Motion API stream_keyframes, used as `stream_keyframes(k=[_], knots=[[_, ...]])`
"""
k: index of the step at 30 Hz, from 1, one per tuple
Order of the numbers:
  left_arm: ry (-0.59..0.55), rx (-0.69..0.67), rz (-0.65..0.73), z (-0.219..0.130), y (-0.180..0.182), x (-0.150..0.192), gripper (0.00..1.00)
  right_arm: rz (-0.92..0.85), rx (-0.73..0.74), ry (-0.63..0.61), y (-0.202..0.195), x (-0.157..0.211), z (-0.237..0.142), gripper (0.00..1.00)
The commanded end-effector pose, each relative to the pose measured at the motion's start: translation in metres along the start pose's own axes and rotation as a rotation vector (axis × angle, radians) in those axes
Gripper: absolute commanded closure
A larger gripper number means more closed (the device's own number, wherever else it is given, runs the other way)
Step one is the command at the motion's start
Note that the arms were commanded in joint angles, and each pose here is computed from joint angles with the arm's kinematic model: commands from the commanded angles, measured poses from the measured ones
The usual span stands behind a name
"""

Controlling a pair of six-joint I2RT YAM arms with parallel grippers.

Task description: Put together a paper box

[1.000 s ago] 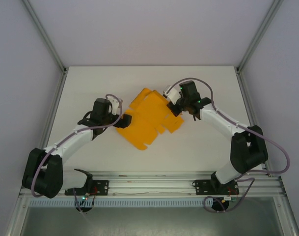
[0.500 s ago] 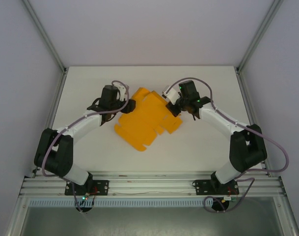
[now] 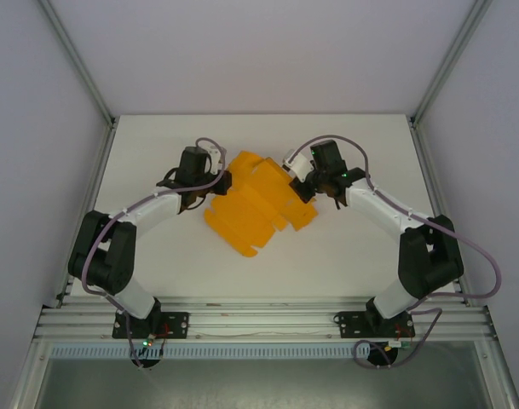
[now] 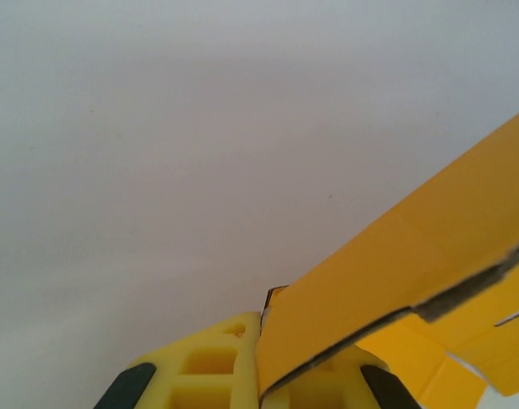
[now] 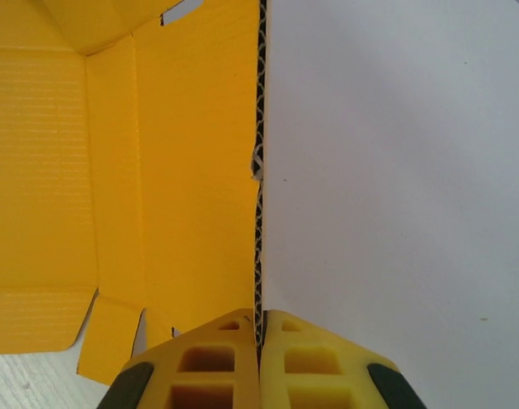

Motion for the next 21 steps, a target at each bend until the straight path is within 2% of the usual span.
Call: stream_keyframes(k=[1,4,13,18,21], knots=[[0.006,0.154,0.065,0.003,-0.016,0.004,0.96,0.003,0.007,-0.051,0.002,-0.01,-0.009,1.0],[0.04,0.178,0.086,0.0,-0.018,0.015,0.96,0.034,0.022,-0.051,-0.002,-0.012,-0.01,1.0],[0.076,0.092,0.076,0.005,-0.005,0.045,0.96,0.081,0.005,-0.07,0.001,-0.019,-0.016,1.0],[0.139,0.111,0.116,0.011,-0.014,0.061,0.95,0.122,0.026,-0.054,-0.003,-0.02,-0.017,1.0],[0.13,0.13,0.157,0.007,-0.021,0.073,0.95,0.173,0.067,-0.029,-0.009,-0.021,-0.013,1.0]])
Point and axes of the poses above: each hand's point on the last joint's axis, 136 mm out from that joint toward the fingers, its own z axis out along the fingers, its own y axis along the line the jaws close on, x = y × z, the point moved 7 cm from there along -z, back along the fingers
